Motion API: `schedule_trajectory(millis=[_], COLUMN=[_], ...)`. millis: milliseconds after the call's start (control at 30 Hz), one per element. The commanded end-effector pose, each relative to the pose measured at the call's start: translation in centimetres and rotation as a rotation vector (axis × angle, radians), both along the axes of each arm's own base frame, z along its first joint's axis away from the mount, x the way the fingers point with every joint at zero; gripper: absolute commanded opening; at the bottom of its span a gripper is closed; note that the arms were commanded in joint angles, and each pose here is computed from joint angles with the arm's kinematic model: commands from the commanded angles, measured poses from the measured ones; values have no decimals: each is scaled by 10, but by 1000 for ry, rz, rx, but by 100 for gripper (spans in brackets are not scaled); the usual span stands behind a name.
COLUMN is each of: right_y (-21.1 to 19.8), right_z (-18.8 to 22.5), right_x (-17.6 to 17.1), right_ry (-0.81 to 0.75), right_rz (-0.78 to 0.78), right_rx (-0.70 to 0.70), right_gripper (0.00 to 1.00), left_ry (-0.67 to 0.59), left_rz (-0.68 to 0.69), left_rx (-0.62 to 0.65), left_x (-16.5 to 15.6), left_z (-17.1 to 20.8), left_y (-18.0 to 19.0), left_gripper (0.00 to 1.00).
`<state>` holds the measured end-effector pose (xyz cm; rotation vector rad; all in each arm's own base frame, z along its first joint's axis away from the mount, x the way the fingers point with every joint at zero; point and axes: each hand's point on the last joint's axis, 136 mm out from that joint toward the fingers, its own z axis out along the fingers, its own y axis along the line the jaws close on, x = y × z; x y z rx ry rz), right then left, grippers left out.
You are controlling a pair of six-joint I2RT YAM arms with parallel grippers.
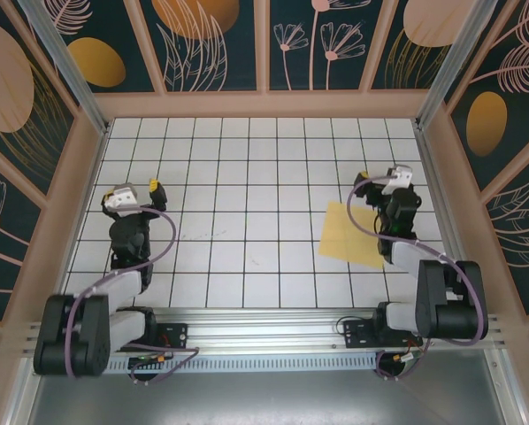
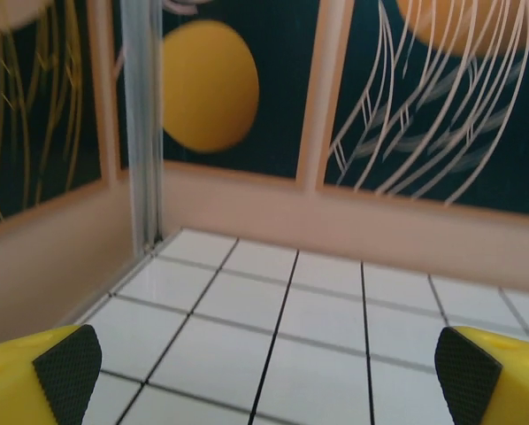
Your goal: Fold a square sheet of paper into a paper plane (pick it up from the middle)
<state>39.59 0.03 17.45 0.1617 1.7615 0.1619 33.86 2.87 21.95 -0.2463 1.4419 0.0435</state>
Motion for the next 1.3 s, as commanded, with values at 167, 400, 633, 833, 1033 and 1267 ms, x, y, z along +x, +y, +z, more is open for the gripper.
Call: schedule_trajectory(millis=[167,400,633,833,1033,1267], right_y=[62,99,103,124,179,262], right_z=[-59,-101,-142,-165,-169,-181], right_x=[-27,-87,-117,-131,-130,-136], right_ry=[596,776,897,975,999,1069], right_rz=[199,191,135,161,326,591], right_rx=[443,375,397,418,357,132], right_gripper=[95,85,80,77,73,69], left_ry=[-40,77,223,359,523,620], left_rz=[-9,37,-237,-328,-442,-526], left_rx=[-292,-583,-625,-646,-665,-653], left_x=[-34,-64,-67,-60,-50,-50], left_z=[29,-4,-33,-53,-71,-84], left_y=[5,9,-43,-64,-90,-108], left_gripper=[99,99,99,99,98,99])
